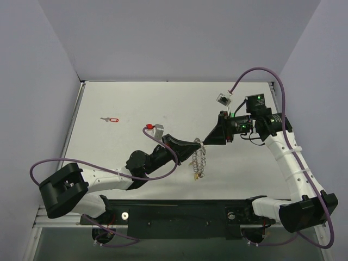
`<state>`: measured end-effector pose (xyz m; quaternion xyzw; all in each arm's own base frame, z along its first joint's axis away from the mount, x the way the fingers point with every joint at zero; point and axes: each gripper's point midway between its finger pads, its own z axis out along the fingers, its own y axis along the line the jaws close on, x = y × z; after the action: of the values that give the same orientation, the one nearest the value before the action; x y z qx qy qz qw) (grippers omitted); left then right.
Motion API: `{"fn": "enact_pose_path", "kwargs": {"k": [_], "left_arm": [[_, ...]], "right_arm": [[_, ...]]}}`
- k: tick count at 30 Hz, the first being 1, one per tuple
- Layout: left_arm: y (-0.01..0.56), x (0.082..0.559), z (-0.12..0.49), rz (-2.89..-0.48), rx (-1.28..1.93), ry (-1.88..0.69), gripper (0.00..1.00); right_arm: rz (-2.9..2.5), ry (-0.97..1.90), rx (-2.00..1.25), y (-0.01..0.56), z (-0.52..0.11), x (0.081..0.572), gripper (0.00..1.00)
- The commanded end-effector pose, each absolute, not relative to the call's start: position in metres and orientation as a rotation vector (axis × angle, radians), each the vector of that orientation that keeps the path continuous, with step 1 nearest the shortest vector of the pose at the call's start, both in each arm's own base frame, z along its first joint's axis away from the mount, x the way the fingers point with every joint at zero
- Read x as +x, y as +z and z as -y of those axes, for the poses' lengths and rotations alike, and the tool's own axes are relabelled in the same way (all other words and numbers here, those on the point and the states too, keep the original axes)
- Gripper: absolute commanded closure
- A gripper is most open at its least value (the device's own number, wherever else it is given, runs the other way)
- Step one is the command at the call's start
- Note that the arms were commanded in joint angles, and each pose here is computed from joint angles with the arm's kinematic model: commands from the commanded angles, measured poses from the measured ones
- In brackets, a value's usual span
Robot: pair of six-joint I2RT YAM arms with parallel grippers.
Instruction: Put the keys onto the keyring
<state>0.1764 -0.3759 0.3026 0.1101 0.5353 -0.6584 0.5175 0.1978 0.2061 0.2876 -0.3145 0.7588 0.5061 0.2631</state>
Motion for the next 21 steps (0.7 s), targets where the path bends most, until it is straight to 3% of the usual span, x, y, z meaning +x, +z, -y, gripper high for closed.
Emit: {"fn": "enact_pose_path", "kwargs": {"k": [1, 6, 21], "left_arm": [[0.4046, 0.1590, 0.3395, -0.834, 0.177, -1.704, 1.00], [0.4053, 0.1596, 0.3386, -0.833, 0.177, -1.697, 1.00], [0.4051, 0.1602, 0.3329, -0.831, 0.177, -1.678, 1.00]], "right_arm": [[-2.008, 1.386, -0.863, 0.2952, -0.2100, 0.1950, 0.72], [-2.001, 1.401, -0.865, 0.2948, -0.2106, 0.1929, 0.77], [-2.006, 1.406, -0.848, 0.2889, -0.2100, 0.1894, 0.77]]}}
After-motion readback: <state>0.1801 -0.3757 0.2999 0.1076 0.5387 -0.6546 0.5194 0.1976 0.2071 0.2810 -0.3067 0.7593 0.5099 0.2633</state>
